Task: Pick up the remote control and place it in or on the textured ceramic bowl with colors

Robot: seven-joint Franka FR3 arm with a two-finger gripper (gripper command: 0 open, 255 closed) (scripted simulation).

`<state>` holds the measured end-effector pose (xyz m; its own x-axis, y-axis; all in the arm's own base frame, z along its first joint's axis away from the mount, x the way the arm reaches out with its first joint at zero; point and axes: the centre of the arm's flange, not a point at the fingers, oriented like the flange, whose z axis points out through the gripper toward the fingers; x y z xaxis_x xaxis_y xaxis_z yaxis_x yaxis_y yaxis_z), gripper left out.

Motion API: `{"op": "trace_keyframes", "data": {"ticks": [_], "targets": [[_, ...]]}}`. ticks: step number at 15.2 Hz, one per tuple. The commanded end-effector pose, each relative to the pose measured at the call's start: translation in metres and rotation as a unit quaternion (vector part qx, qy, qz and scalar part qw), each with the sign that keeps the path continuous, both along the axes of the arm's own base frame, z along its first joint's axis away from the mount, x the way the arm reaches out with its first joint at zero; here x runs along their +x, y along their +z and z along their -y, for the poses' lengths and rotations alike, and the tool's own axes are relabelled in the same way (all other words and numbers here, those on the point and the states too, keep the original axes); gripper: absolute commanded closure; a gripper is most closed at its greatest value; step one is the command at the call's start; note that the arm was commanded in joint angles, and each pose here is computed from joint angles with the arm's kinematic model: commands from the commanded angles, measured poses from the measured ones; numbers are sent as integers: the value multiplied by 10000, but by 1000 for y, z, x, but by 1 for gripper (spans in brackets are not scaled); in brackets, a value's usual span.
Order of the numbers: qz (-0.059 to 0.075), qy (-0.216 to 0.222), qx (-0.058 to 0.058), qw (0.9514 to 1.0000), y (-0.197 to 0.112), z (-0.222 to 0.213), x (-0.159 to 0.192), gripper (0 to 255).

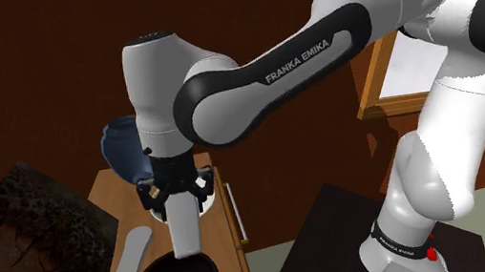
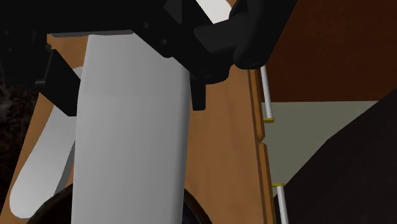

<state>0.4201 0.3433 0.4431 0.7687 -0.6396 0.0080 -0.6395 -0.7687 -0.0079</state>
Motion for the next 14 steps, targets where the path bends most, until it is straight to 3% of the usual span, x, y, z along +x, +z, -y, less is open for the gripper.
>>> {"op": "trace_keyframes", "data": {"ticks": [1, 8, 14], "targets": [[0, -9, 1, 10000, 1, -22, -14, 255], [0, -9, 1, 10000, 2, -98, -64, 255], [0, -9, 1, 10000, -30, -98, -64, 255]]}}
